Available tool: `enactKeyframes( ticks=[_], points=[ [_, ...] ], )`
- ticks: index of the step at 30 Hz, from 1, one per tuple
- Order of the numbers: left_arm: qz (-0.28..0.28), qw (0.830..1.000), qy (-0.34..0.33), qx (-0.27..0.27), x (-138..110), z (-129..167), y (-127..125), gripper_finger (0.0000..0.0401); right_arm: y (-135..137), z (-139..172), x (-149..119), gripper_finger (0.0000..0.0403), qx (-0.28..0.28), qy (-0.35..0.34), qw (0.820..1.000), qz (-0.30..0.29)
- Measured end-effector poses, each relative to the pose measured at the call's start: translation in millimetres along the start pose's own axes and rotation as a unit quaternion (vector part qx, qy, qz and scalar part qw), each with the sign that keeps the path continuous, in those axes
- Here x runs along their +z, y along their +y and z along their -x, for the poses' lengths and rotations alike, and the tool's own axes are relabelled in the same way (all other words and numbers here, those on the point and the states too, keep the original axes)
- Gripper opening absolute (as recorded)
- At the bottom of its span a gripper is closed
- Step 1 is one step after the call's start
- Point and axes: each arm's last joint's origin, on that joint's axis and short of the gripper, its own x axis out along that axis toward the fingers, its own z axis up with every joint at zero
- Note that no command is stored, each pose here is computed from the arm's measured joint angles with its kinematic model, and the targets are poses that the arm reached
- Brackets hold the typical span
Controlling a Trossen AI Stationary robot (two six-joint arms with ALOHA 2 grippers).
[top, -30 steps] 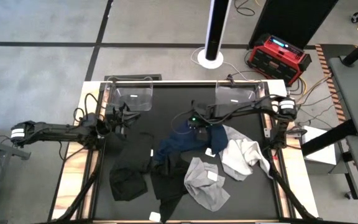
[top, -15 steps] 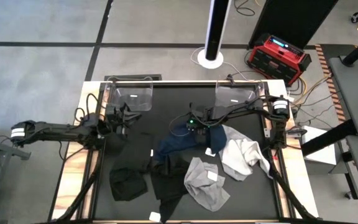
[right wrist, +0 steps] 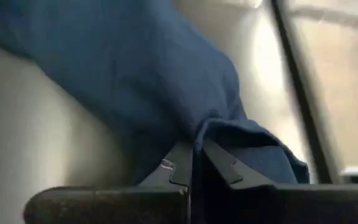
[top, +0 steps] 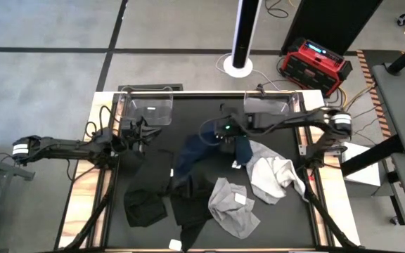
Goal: Sort towels by color in basket
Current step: Put the blue towel into the right transparent bin
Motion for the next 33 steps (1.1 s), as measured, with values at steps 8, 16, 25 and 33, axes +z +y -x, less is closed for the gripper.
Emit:
enactKeyframes(
  ticks=[8,16,25,33],
  points=[
    [0.004,1.0,-0.003,-0.001,1,0,0,0.0,-14,55,3,0.0009,-0.049,-0.193,0.979,-0.041],
    [0.002,0.999,-0.036,-0.013,8,1,-3,0.0,-27,101,-8,0.0009,-0.179,-0.314,0.929,-0.076],
    [0.002,0.999,-0.044,-0.016,9,1,-3,0.0,-42,149,-1,0.0009,-0.292,-0.373,0.878,-0.063],
    [0.002,0.999,-0.045,-0.016,10,2,-3,0.0,-52,158,-1,0.0009,-0.459,-0.266,0.846,-0.059]
  ],
)
